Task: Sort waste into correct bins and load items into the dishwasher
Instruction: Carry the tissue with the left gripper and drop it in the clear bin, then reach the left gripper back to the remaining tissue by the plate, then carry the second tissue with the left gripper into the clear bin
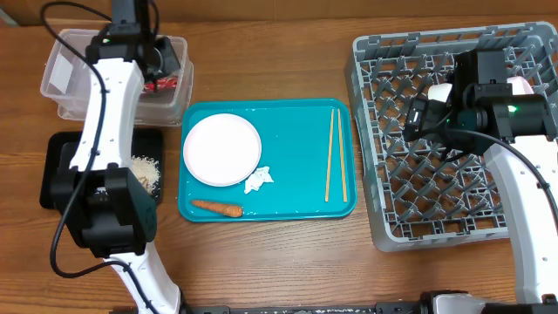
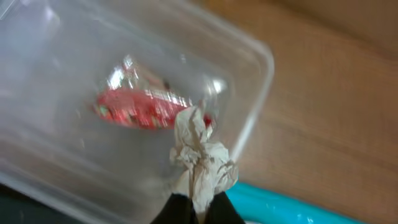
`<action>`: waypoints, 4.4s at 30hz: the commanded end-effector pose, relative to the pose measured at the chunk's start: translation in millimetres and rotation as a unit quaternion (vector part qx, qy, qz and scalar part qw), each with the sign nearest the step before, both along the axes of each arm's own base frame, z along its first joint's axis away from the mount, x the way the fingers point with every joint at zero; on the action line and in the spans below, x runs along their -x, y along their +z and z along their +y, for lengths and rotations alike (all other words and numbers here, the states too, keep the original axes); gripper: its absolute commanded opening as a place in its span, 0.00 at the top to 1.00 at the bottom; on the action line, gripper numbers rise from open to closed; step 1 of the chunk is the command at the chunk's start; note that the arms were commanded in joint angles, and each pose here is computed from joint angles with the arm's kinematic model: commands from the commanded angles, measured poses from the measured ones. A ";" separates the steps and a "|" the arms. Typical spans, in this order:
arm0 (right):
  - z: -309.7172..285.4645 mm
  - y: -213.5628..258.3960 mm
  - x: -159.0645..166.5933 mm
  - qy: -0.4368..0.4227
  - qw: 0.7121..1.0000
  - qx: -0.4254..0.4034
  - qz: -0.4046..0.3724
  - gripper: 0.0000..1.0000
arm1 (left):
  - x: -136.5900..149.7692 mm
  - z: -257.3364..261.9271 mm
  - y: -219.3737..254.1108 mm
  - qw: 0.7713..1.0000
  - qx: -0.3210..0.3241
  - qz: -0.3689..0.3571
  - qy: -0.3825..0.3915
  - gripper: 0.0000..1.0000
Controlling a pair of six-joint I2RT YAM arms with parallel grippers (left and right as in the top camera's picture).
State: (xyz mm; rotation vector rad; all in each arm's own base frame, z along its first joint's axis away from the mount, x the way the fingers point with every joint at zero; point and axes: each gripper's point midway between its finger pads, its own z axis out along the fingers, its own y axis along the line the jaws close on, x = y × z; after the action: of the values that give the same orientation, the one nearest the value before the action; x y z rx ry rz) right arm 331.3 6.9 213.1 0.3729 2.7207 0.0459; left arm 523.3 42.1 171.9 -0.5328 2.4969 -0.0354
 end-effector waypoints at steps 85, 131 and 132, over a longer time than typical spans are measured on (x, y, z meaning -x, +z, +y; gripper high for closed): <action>0.5 3.9 -3.2 0.003 1.000 -0.002 -0.006 0.00 | 209.9 -208.6 -153.8 0.935 -0.065 0.310 -0.157 0.73; 0.5 4.0 -3.6 0.003 1.000 -0.002 -0.007 0.00 | -7.2 38.5 10.4 0.994 -0.045 -0.036 0.091 0.77; 0.5 4.0 -3.6 0.003 1.000 -0.002 -0.007 0.00 | -8.1 40.0 10.4 0.994 -0.045 -0.038 0.092 0.75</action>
State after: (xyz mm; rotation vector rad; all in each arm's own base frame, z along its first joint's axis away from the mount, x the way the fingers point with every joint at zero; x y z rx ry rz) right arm 331.1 7.5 212.4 0.3728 2.7247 0.0504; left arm 524.5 74.7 189.2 -0.7052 2.3552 0.1005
